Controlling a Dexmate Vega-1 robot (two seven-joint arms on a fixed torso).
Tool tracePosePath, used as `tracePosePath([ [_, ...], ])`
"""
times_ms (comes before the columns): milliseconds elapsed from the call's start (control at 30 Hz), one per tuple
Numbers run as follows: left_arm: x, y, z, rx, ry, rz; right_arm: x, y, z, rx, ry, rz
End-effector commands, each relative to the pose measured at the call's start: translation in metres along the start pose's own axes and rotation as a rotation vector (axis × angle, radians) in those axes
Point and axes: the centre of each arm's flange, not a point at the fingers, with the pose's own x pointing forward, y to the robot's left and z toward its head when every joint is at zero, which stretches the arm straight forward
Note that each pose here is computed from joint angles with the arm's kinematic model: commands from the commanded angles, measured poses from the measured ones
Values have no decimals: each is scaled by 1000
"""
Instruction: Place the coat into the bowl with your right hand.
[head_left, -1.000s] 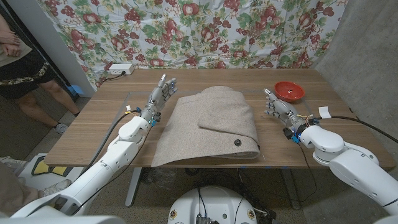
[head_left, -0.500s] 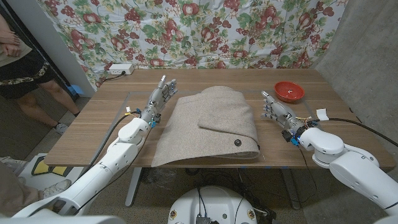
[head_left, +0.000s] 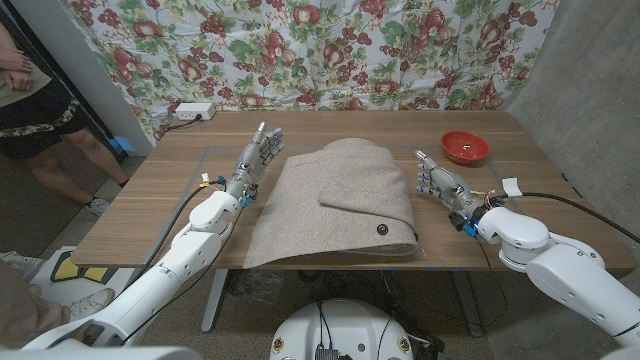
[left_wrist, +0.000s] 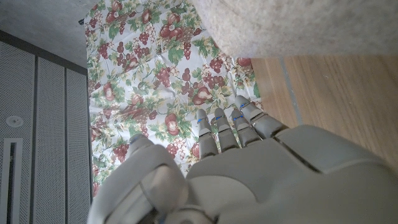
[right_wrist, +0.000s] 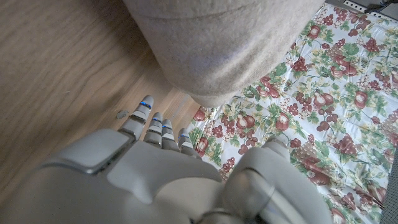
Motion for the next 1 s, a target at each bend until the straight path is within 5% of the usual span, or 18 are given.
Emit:
tracePosePath([
  [33,-2,2,2,2,-6,4,5,10,-4,24,-2,22],
  [1000,-5,4,1,-1,-8,10,12,29,0,17,21,89],
])
